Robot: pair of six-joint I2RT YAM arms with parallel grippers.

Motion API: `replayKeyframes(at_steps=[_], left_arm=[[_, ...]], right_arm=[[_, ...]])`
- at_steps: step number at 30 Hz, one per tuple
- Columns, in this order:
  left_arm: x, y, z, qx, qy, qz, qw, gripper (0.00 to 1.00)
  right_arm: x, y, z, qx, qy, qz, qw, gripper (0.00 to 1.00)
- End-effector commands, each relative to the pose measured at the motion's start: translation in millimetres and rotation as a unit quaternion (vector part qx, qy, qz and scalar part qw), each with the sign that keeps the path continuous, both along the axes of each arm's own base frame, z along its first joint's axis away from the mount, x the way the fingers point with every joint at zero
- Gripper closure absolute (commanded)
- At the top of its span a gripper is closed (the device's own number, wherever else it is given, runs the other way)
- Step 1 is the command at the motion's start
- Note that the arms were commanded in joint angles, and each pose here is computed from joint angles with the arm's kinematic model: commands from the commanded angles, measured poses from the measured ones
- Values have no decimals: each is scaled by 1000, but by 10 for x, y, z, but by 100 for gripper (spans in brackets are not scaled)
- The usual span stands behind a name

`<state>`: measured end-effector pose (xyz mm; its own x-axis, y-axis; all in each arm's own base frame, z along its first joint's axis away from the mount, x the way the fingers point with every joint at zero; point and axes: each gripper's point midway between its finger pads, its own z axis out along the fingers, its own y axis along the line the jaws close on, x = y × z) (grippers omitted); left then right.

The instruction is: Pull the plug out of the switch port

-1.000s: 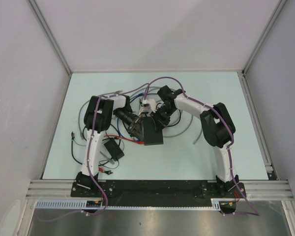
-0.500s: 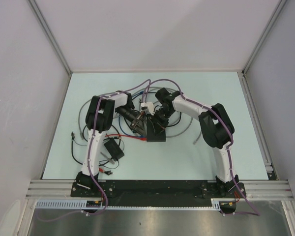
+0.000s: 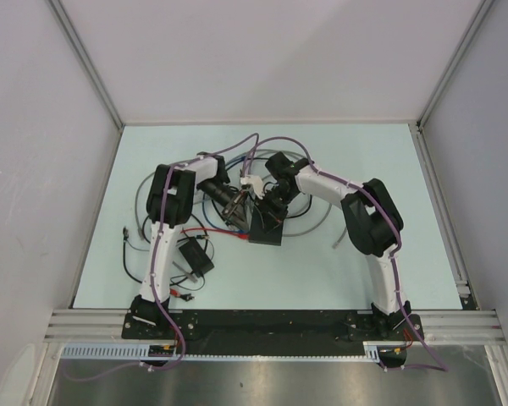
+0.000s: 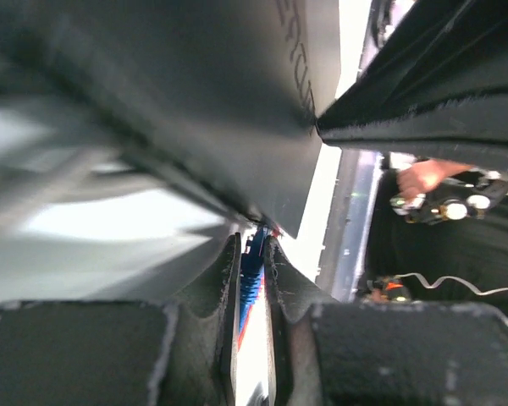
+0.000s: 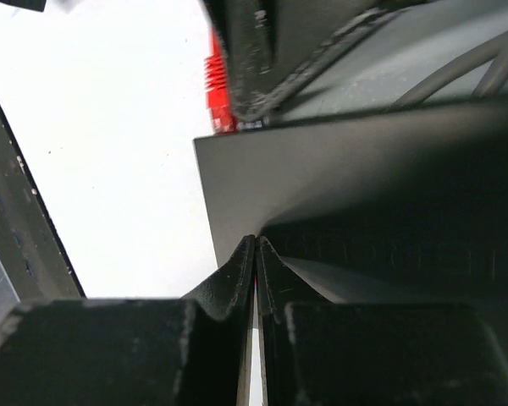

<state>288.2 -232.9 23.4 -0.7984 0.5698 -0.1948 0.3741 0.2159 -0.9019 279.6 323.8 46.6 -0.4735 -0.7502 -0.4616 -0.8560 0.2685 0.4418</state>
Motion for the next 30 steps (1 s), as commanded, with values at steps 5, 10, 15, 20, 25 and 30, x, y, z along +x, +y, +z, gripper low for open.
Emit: replayKeyframes(at_steps=[5,10,15,20,25,30], left_arm=[[164,119,65,5,-33,-2,999,100],[-147,268,-83,21,-22,-26,999,100],[-80,272,-51,24,-41,-23,999,100],[96,304,-35,36,-70,-26,997,100],[300,370,83,28,-109,-5,994,100],[695,576,236,53,-179,31,982,100]], right_arm=[[-77,-182,-338,-62,6,0,998,93],[-47,-200,-339,-62,6,-5,998,93],[-39,-191,-354,-62,7,-5,998,93],[-22,-174,-349,-63,3,-5,998,93],[-28,-196,-339,-67,-1,-5,998,93],[-33,-215,-323,-70,-3,-5,997,92]])
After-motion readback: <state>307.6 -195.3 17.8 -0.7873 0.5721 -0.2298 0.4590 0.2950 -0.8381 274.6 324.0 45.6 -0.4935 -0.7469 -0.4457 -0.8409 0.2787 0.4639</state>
